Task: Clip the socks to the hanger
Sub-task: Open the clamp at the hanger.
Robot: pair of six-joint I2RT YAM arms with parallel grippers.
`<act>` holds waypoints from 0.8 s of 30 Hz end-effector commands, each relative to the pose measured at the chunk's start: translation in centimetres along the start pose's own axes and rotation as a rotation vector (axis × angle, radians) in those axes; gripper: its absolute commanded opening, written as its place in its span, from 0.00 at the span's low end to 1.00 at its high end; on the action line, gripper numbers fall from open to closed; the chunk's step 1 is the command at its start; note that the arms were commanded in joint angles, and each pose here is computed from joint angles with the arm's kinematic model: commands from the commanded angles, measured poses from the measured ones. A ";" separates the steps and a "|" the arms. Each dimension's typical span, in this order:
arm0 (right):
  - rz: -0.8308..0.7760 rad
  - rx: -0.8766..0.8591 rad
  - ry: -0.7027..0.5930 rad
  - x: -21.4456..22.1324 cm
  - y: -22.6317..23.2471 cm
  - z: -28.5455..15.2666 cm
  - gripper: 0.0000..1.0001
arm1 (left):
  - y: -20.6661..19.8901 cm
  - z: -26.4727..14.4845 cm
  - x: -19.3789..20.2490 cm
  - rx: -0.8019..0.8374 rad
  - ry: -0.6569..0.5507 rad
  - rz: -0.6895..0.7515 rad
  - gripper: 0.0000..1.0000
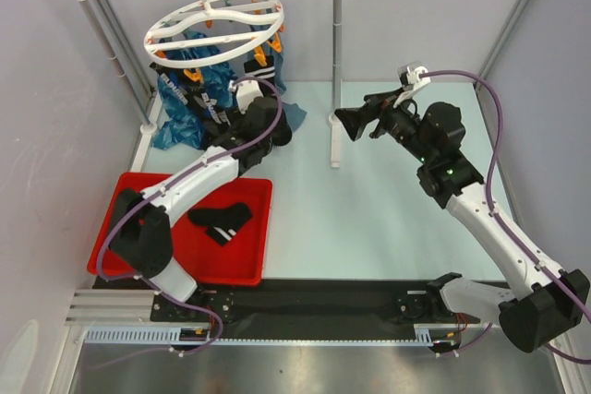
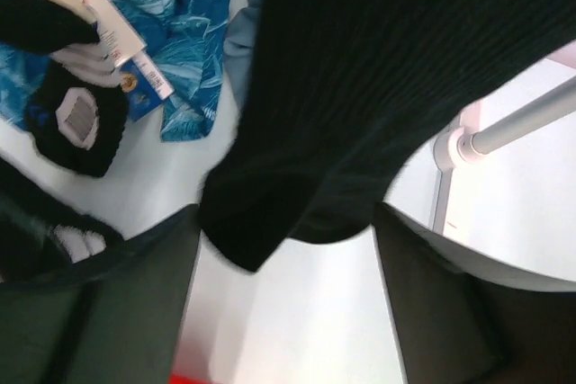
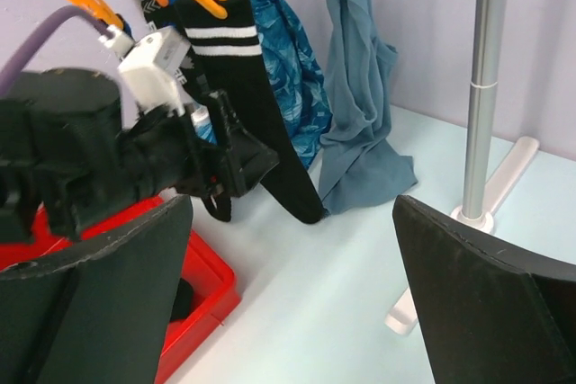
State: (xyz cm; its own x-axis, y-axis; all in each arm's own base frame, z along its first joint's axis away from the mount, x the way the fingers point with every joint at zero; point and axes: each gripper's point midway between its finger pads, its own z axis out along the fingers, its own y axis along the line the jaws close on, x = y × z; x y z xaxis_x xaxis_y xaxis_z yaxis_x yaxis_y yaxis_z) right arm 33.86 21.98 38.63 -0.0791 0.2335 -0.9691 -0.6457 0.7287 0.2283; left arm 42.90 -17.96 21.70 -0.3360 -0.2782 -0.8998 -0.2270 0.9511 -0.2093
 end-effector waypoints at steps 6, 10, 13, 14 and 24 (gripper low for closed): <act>-0.028 -0.066 -0.057 -1.0 0.7 1.4 0.95 | -2.5 1.5 -4.3 0.303 -0.064 -0.079 0.49; -0.016 -0.116 -0.024 -0.1 1.0 3.1 0.77 | -1.0 1.0 -4.7 0.326 -0.055 -0.134 0.09; -0.048 -0.230 -0.027 -0.2 2.4 4.7 0.66 | 0.8 0.0 -5.1 0.309 -0.054 -0.148 0.00; -0.060 -0.252 -0.033 -0.3 2.6 5.1 0.63 | 1.4 -0.3 -4.6 0.301 -0.047 -0.145 0.00; -0.307 -0.444 -0.216 -4.2 3.3 13.0 0.62 | 6.1 -6.2 -8.3 0.291 -0.163 -0.159 0.00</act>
State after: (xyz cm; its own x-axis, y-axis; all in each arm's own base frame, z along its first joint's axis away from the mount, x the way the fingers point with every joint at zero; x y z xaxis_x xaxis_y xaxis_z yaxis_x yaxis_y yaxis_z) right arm 41.65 30.46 41.08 0.0760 0.1860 -0.9796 -0.8537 0.5197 0.0325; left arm 39.93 -11.54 28.48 -0.2054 -0.4307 -0.8788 -0.0093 0.8988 -0.4383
